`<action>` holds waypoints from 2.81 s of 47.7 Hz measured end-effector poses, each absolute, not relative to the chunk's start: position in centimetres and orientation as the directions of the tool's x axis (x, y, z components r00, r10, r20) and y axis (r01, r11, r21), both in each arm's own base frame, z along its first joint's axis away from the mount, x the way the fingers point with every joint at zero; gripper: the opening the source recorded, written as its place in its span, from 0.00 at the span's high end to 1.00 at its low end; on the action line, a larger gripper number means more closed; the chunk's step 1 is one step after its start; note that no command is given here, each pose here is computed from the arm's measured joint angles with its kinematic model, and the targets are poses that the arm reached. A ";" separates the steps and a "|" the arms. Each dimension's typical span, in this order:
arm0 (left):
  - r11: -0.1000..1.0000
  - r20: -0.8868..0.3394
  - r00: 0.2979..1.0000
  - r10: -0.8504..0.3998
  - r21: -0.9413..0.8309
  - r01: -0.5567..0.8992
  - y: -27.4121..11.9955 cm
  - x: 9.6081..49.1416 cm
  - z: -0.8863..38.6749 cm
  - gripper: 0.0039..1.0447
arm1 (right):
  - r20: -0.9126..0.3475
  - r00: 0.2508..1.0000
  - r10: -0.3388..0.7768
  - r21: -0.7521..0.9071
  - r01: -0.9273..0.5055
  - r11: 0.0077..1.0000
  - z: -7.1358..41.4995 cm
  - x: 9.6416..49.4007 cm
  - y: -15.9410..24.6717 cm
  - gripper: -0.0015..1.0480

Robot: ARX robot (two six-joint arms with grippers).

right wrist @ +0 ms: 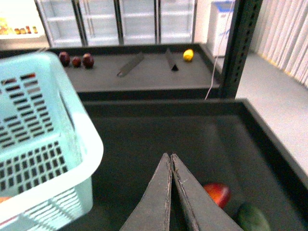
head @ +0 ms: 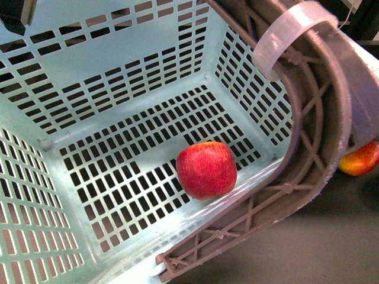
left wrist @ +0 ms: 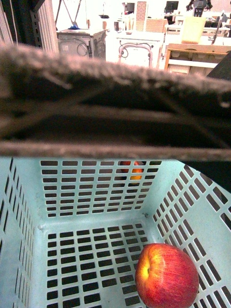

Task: Pick apple with right arm and hold basket with left

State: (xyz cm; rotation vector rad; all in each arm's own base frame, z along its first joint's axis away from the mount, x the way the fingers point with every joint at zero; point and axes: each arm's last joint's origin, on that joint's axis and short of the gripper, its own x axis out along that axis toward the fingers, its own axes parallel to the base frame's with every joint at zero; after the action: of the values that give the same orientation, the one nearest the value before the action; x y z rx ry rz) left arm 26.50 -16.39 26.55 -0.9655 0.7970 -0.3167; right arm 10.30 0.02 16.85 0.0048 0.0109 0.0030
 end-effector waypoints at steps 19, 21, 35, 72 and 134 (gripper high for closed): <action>0.553 -0.461 0.681 -0.569 -0.828 -0.098 -16.4 26.5 26.6 0.95 | 0.012 1.000 0.000 0.003 0.000 1.000 16.9 9.7 0.0 0.97; 0.553 -0.460 0.681 -0.570 -0.828 -0.097 -16.4 26.5 26.6 0.95 | 0.013 1.000 0.000 0.003 0.000 1.000 16.9 9.7 0.0 0.90; 0.561 -0.495 0.785 -0.372 -0.794 -0.235 -16.0 26.9 26.7 0.95 | 0.013 1.000 0.000 0.003 0.000 1.000 16.9 9.7 0.0 0.44; 0.052 -0.570 0.820 0.047 -0.819 -0.572 -2.1 32.5 17.0 0.95 | 0.014 1.000 0.000 0.003 0.000 1.000 16.9 9.7 0.0 0.09; 0.600 -0.191 0.982 -0.013 -0.787 -0.145 -4.8 22.2 22.9 0.31 | 0.014 1.000 -0.002 0.003 0.001 1.000 16.9 9.7 0.0 0.09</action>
State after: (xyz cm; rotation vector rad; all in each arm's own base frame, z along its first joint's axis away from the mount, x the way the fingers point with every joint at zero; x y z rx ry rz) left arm 22.18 -4.83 22.91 -0.9253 0.1841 0.0770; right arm 9.69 0.00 16.93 0.0029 -0.0135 -0.0015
